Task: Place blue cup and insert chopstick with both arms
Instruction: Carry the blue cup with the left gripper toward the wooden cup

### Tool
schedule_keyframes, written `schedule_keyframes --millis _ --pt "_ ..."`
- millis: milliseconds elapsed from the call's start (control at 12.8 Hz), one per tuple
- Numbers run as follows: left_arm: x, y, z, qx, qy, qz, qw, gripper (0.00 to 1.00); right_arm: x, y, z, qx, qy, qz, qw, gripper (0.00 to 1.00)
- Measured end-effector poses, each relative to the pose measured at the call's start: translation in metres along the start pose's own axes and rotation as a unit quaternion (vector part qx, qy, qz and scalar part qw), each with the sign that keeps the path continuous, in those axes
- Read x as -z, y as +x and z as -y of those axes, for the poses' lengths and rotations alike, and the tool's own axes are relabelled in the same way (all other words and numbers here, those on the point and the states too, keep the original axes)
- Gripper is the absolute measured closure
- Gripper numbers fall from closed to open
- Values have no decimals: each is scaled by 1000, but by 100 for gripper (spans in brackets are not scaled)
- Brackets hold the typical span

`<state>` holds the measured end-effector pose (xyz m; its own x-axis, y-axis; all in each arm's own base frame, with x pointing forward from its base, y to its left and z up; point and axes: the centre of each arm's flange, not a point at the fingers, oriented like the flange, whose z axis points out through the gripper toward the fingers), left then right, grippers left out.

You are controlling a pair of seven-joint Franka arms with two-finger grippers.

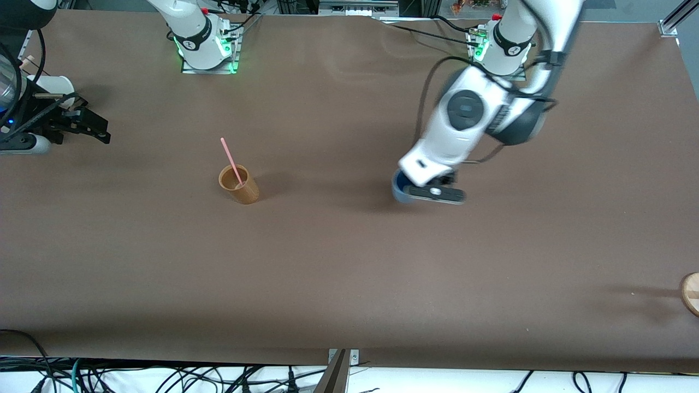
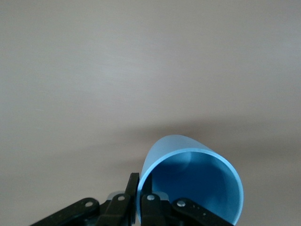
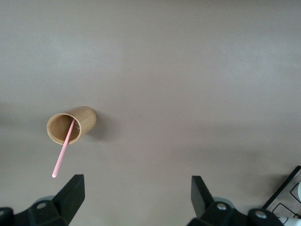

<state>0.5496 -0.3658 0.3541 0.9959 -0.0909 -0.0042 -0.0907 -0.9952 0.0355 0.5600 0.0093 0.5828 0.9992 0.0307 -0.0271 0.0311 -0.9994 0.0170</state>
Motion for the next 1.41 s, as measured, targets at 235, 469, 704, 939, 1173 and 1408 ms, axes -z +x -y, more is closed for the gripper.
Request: schedule_keyframes --millis 235,469,704,939,1173,1408 --pt "-24 -10 -71 23 -3 4 1000 95 0 0 0 0 0 0 1000 0" --pt "-56 -17 -115 40 -1 11 999 95 0 0 0 0 0 0 1000 0" --pt "-83 -23 -144 52 2 16 998 95 0 0 0 0 0 0 1000 0" --pt "-99 -24 -149 56 7 21 998 95 0 0 0 1 0 0 1000 0" --pt "-105 -21 -149 57 5 18 998 95 0 0 0 1 0 0 1000 0" --pt "-106 -19 -148 58 3 15 998 84 -1 1 1 1 0 1 1000 0"
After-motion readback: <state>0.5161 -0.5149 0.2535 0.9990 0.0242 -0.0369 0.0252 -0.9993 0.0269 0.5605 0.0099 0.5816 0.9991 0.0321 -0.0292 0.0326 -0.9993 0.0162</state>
